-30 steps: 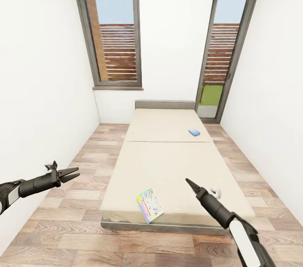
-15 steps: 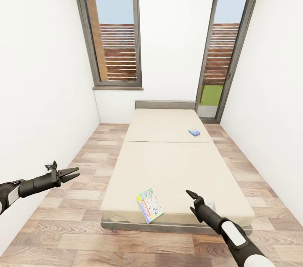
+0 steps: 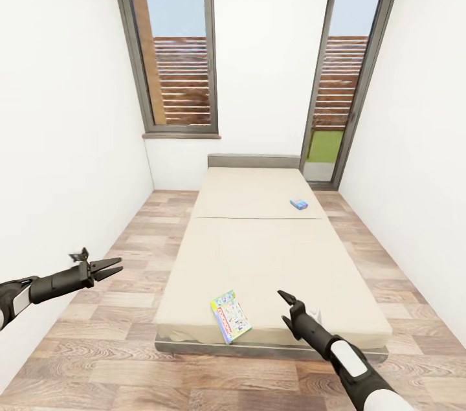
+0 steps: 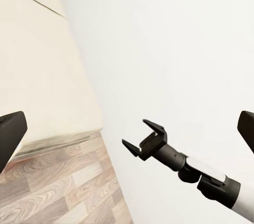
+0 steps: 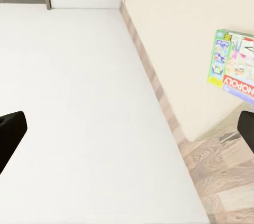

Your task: Put all the toys in the child's room - the three board games (two on the bed and one on the table), the two jigsaw puzzles on the table, and the tennis ball on the table - inside the toy box on the table in the child's room.

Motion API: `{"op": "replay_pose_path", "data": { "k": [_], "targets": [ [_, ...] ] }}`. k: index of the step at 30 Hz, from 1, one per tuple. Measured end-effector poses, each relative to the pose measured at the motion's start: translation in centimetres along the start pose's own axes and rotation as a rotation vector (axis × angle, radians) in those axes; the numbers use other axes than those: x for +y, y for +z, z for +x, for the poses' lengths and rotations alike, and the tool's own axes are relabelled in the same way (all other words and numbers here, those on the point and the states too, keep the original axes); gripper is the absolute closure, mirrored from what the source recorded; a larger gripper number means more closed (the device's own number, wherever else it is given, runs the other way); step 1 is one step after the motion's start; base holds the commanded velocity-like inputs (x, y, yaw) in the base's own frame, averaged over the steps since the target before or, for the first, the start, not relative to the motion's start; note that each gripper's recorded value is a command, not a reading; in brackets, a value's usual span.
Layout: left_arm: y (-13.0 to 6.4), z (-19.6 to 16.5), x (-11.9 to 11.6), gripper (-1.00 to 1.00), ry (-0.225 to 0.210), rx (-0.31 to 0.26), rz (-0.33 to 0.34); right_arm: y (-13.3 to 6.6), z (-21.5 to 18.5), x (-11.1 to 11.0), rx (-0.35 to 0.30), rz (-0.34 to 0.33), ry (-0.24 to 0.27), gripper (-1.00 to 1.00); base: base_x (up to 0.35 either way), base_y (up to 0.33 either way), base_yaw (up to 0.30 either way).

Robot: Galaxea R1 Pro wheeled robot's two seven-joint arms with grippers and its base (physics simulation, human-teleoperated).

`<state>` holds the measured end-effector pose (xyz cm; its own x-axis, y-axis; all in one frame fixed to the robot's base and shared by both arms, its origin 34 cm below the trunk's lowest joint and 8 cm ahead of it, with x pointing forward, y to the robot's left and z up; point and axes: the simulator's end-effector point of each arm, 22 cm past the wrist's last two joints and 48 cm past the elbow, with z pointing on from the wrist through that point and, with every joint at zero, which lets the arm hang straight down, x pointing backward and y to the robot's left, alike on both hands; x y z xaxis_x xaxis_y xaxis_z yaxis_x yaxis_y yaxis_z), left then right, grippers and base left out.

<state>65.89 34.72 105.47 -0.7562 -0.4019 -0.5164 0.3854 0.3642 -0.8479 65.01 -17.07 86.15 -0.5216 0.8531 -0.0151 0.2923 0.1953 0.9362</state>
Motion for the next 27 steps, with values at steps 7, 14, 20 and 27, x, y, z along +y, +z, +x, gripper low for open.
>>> {"op": "replay_pose_path", "data": {
  "k": [7,14,20,27],
  "targets": [
    [1.3,0.5,-0.3,-1.0,-0.008,0.008,0.021,0.3,0.9,1.6,0.011,-0.067,0.01,-1.0,0.0,0.0,0.0],
    [2.4,1.0,-0.6,-1.0,-0.016,0.017,0.039,0.3,1.0,1.8,0.015,-0.079,0.01,-1.0,0.0,0.0,0.0],
    [5.0,2.2,-1.1,-1.0,-0.037,0.038,0.078,0.9,1.8,1.8,0.025,-0.084,0.017,-1.0,0.0,0.0,0.0],
    [5.6,2.4,-0.7,-1.0,-0.043,0.041,0.085,1.7,2.7,1.7,0.036,-0.089,0.029,-1.0,0.0,0.0,0.0]
  ]
}}
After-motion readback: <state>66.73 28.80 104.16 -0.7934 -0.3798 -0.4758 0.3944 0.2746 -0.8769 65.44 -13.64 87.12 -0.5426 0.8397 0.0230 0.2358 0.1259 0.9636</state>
